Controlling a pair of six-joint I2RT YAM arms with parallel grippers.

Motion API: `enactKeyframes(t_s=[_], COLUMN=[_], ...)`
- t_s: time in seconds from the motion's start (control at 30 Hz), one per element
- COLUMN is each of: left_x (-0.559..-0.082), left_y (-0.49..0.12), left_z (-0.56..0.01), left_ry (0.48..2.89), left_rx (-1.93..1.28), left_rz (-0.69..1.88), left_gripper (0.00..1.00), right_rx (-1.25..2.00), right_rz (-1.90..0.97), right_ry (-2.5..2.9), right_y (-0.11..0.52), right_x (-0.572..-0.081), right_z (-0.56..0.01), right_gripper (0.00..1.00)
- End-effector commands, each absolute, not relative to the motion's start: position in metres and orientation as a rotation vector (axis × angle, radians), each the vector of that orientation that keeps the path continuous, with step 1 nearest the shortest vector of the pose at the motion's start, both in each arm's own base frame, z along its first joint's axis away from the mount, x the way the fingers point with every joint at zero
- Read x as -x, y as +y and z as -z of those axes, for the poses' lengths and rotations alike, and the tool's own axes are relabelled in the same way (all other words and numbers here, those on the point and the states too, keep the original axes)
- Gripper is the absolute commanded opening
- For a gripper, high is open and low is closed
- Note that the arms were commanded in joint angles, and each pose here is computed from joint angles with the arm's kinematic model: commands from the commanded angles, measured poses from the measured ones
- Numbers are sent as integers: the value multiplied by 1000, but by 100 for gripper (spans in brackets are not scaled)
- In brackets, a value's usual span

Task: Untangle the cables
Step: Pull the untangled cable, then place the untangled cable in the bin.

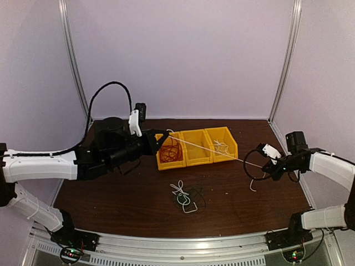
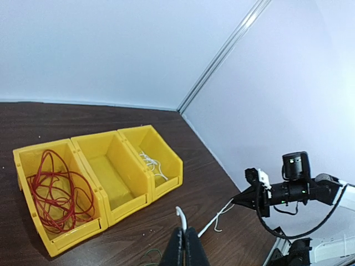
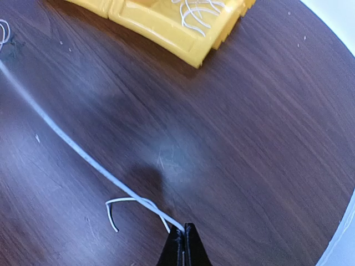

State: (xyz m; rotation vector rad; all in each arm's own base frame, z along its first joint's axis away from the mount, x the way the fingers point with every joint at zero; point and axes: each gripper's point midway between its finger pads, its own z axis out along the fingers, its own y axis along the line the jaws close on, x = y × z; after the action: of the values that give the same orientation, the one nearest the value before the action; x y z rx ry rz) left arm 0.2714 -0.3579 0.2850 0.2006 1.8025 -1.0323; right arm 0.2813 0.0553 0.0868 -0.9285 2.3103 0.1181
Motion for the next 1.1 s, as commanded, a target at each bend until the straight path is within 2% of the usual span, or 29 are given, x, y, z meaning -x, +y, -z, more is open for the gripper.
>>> enactKeyframes(t_s=[0.0, 0.1, 0.27, 0.4, 0.57, 0.8, 0.97, 1.07], left_x=[-280, -277, -278, -291, -322, -358, -394, -405], left_y=[-304, -300, -322, -358, -417, -468, -501, -523], left_z=[-309, -305, -286, -292, -310, -316, -301, -297], left_ry=[1721, 1737, 1785, 1781, 1770, 1722, 1709, 1687], left_rx=[-100, -110, -152, -257, -344, -324, -294, -328], left_rz=[843, 837, 892, 896, 897, 980, 1087, 1154], left_gripper=[0, 0, 0, 0, 0, 0, 0, 0], right_rx=[787, 802, 799, 843, 878, 840, 826, 825], right_rz=[20, -16, -205, -259, -300, -355, -475, -531], right_ry=[2325, 2297, 2150, 2062, 2016, 2029, 2126, 2218], right_y=[29, 34, 66, 97, 133, 162, 185, 194], right_x=[-312, -324, -354, -381, -416, -476, -508, -517], right_z=[-104, -118, -188, -229, -243, -225, -167, -135], right_gripper=[0, 0, 0, 0, 0, 0, 0, 11])
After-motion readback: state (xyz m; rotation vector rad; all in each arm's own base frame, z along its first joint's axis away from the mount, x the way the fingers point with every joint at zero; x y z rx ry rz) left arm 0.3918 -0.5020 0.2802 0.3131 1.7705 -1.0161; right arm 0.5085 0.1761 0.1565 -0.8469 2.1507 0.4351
